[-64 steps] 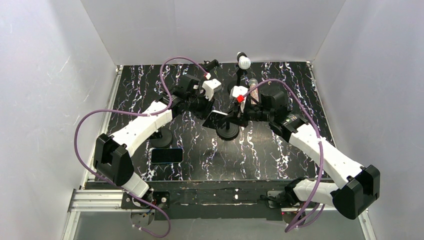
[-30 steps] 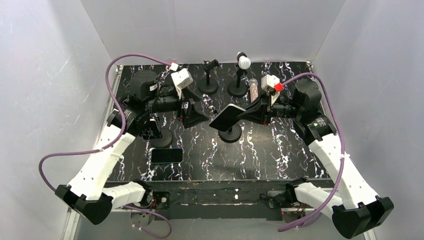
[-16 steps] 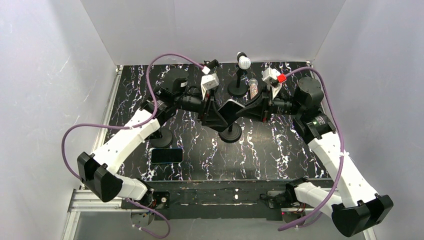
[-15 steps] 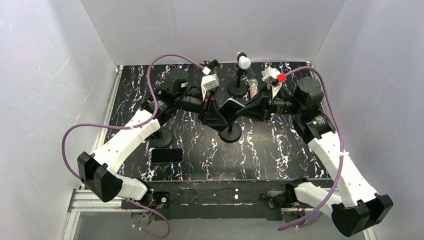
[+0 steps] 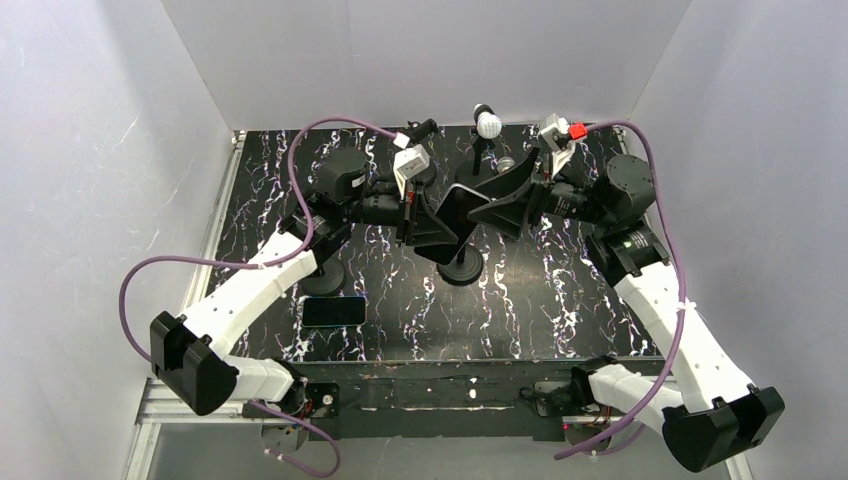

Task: Place the phone on the phone stand
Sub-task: Adjust the phone.

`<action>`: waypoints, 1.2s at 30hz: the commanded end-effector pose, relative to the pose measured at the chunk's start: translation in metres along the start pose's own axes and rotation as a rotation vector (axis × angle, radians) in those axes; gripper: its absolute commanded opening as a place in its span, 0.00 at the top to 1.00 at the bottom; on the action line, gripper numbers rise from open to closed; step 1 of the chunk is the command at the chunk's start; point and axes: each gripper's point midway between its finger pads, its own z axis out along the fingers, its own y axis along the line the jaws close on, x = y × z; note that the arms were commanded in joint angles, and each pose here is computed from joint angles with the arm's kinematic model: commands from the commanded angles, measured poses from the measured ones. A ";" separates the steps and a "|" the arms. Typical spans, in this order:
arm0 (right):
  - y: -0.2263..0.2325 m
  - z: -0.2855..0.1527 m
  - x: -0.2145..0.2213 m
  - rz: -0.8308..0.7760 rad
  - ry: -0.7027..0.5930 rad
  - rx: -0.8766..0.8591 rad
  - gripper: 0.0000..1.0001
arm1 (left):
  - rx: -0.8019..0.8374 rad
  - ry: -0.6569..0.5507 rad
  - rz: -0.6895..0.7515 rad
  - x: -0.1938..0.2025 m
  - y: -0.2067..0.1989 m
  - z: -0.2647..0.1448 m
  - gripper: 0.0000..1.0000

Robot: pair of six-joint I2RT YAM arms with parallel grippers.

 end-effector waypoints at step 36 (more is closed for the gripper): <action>-0.028 -0.042 -0.014 -0.127 -0.119 0.280 0.99 | -0.421 0.005 -0.032 -0.007 0.082 -0.071 0.13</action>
